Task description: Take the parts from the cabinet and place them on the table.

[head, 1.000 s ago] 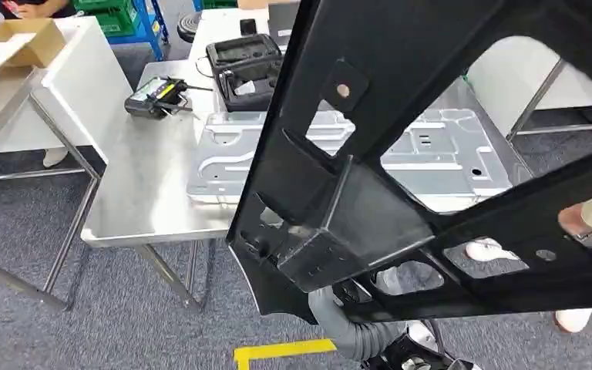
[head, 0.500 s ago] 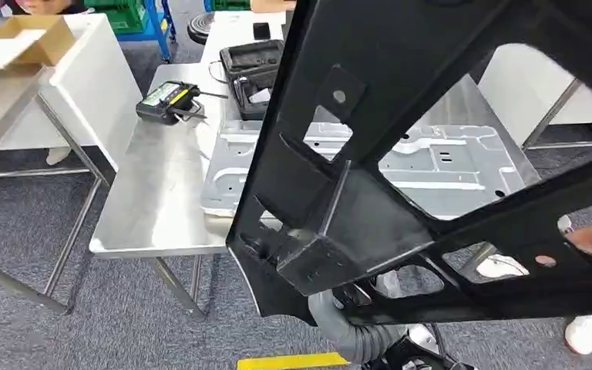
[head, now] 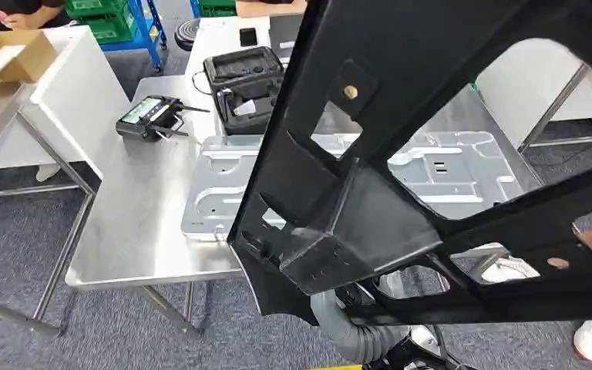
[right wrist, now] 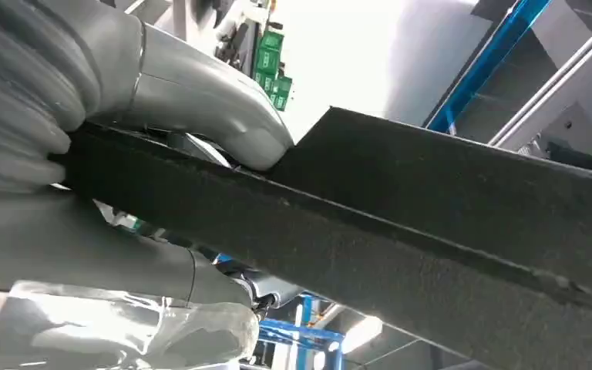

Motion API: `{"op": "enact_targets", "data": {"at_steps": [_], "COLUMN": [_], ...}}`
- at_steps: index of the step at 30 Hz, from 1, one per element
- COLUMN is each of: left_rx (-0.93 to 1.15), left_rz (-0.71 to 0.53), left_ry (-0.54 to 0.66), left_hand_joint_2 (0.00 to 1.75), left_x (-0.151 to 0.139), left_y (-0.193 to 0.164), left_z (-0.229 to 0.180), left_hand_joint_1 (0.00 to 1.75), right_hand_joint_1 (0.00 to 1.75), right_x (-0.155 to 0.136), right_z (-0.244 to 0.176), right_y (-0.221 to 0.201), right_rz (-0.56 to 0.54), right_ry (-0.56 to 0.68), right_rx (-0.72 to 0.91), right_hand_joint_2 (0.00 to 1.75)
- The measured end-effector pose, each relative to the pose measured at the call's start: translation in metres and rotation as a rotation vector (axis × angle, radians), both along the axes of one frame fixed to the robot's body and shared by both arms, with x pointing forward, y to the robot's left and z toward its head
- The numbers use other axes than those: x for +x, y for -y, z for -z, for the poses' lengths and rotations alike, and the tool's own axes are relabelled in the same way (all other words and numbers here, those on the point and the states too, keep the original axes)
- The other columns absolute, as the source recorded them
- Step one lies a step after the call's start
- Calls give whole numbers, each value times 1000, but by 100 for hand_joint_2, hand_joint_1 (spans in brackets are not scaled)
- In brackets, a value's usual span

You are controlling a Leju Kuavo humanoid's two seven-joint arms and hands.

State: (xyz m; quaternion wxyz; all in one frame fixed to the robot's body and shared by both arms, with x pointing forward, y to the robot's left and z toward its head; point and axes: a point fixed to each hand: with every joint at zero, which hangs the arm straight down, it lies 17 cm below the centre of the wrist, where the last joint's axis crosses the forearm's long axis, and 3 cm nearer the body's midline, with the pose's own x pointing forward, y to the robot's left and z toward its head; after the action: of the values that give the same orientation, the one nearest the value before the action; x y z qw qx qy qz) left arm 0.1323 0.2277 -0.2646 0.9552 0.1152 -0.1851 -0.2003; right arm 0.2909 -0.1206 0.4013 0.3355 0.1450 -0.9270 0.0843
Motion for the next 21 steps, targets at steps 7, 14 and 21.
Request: {"op": "enact_targets", "data": {"at_steps": [7, 14, 21], "left_rx": [3, 1, 1], "left_rz": [0, 0, 1], "left_ry": [-3, -18, -16], "left_hand_joint_2": [175, 175, 175], "left_x": [-1, -9, -8], "left_y": [-1, -1, -1], "left_z": [0, 2, 2], "left_hand_joint_1": [0, 0, 0], "right_hand_joint_1": [175, 175, 175], "right_x": [-1, 0, 1], "right_z": [-4, -2, -1], "right_y": [0, 1, 3], "right_rz": [-1, 2, 16], "right_ry": [12, 4, 3], "right_rx": [3, 3, -1], "right_hand_joint_2": [175, 175, 175]}}
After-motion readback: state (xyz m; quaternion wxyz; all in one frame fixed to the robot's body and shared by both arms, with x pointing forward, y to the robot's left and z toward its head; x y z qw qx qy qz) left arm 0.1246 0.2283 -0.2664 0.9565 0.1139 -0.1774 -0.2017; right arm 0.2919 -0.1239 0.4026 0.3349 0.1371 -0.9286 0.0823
